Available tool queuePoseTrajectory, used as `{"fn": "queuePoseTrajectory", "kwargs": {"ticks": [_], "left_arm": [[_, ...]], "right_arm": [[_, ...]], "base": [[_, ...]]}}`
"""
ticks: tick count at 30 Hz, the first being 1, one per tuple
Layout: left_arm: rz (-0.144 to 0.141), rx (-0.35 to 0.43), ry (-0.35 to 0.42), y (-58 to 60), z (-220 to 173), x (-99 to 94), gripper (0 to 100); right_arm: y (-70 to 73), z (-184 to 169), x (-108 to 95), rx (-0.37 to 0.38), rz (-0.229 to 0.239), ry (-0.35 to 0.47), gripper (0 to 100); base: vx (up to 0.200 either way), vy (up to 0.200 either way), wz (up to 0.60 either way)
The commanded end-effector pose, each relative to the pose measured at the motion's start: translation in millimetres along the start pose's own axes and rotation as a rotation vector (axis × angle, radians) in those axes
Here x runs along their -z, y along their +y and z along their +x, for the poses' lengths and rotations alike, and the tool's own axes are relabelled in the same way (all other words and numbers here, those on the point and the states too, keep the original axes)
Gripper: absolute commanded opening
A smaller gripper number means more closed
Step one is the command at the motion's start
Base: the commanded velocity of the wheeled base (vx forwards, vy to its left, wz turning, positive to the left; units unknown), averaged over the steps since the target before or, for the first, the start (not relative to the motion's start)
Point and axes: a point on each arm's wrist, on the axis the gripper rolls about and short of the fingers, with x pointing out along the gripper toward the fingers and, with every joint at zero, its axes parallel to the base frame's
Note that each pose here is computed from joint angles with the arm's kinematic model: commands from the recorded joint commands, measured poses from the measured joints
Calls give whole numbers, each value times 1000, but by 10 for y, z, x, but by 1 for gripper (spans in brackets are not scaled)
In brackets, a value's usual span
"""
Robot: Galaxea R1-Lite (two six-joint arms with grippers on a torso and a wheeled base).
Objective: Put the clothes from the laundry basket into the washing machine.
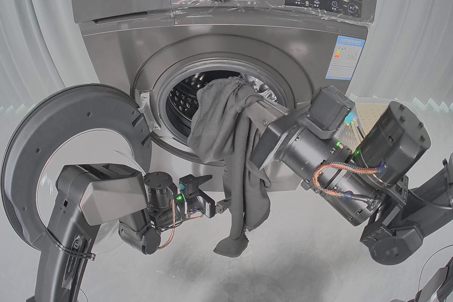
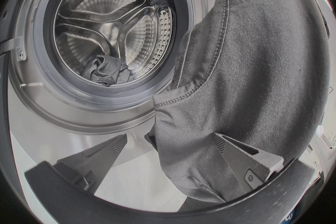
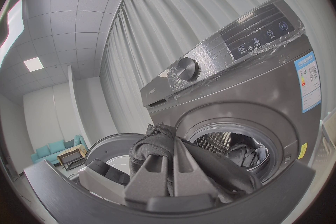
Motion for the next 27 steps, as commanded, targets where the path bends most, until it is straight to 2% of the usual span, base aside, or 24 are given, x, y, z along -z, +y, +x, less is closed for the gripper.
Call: {"fn": "queuePoseTrajectory", "kwargs": {"ticks": [1, 8, 15, 16, 27], "left_arm": [[-1, 2, 7, 8, 4, 52, 100], [-3, 55, 13, -27, 27, 103, 100], [2, 43, 5, 3, 63, 128, 100], [3, 41, 2, 12, 68, 122, 0], [7, 32, -23, 57, 122, 102, 0]], "right_arm": [[18, 21, 90, -9, 0, 22, 0], [14, 19, 113, -8, 0, 29, 0], [24, 18, 113, -11, 1, 28, 0], [39, 17, 115, -15, 2, 29, 0], [23, -20, 129, -10, 1, 42, 0]], "base": [[0, 0, 0], [0, 0, 0], [0, 0, 0], [0, 0, 0], [0, 0, 0]]}}
